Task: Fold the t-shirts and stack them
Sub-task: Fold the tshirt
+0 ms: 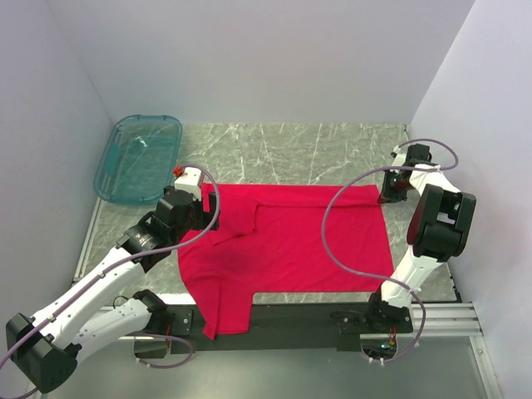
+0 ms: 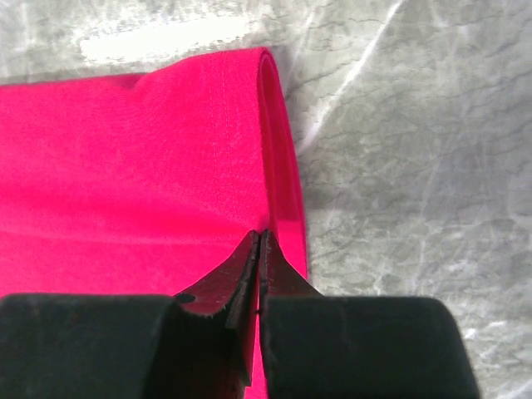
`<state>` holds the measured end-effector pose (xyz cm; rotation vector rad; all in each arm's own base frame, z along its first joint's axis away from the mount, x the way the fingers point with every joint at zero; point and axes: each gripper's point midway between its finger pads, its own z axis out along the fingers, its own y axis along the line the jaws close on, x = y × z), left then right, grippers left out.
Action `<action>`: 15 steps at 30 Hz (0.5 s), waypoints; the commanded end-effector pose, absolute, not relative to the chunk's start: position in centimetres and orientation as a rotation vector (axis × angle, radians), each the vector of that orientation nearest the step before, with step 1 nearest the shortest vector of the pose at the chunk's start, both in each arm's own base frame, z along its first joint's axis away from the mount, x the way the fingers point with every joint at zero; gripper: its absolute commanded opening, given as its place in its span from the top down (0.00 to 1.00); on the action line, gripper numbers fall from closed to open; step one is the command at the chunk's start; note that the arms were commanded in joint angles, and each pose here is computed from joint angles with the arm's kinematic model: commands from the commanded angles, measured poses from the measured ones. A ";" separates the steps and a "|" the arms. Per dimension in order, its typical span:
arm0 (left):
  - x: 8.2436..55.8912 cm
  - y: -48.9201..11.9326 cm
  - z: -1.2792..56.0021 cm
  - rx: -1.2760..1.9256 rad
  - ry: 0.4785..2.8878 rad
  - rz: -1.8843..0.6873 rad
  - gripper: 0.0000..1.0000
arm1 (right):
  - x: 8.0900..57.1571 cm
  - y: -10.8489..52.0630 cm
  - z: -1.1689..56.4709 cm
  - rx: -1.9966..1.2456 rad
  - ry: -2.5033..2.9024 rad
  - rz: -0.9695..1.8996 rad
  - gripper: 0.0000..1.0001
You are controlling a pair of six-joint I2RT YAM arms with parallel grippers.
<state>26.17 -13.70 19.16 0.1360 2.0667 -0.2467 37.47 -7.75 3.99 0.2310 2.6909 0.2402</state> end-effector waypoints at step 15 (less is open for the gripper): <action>27.9 -14.3 18.7 -0.011 2.086 -0.363 0.01 | 36.6 -8.9 10.3 0.022 2.533 0.173 0.33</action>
